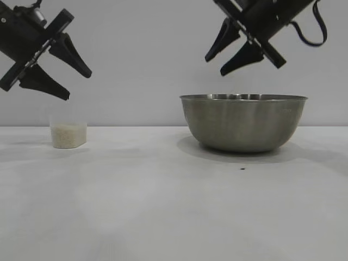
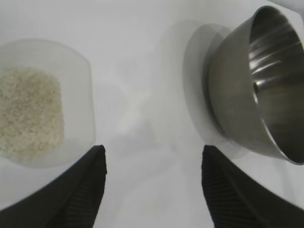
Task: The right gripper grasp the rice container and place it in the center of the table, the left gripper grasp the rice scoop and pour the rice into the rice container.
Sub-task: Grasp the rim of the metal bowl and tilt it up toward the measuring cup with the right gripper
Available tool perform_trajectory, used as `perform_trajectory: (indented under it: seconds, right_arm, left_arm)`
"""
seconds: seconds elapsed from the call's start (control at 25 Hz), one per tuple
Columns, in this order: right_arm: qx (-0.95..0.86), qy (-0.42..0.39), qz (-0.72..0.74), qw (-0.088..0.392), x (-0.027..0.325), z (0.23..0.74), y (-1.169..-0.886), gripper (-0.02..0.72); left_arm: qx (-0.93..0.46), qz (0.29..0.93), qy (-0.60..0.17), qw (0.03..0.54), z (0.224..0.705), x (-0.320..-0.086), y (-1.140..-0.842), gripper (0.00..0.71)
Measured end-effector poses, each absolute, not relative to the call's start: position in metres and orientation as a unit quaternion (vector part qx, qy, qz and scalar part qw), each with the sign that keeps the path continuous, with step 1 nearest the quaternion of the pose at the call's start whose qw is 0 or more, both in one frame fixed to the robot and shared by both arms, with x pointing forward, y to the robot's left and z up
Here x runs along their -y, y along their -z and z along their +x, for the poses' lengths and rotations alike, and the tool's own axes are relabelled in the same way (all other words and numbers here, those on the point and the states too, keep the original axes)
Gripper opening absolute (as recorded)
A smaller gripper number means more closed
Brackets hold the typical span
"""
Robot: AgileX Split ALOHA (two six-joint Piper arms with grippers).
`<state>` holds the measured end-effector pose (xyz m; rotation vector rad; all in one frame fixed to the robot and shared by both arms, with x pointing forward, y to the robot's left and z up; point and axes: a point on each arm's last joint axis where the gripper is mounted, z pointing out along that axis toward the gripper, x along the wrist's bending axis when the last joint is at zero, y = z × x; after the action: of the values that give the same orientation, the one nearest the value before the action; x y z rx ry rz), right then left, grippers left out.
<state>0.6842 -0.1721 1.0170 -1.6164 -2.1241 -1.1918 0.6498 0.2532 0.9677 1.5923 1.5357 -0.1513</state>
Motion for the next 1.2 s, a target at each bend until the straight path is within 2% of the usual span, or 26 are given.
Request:
perform_trajectory:
  seconds: [0.2, 0.48, 0.84, 1.2]
  right_arm:
    - [0.735, 0.342, -0.580, 0.083, 0.201, 0.680, -1.035, 0.264]
    - [0.737, 0.267, -0.619, 0.055, 0.237, 0.672, -1.042, 0.264]
    - [0.739, 0.198, -0.644, 0.022, 0.251, 0.669, -1.037, 0.264]
    - [0.731, 0.160, -0.661, 0.054, 0.251, 0.681, -0.992, 0.264]
  left_arm:
    - [-0.611, 0.650, 0.039, 0.451, 0.645, -0.254, -0.988, 0.389]
    - [-0.605, 0.656, 0.010, 0.451, 0.639, -0.257, -1.009, 0.389]
    - [-0.600, 0.658, -0.002, 0.454, 0.635, -0.258, -1.019, 0.389]
    - [-0.598, 0.661, -0.005, 0.452, 0.635, -0.258, -1.020, 0.389]
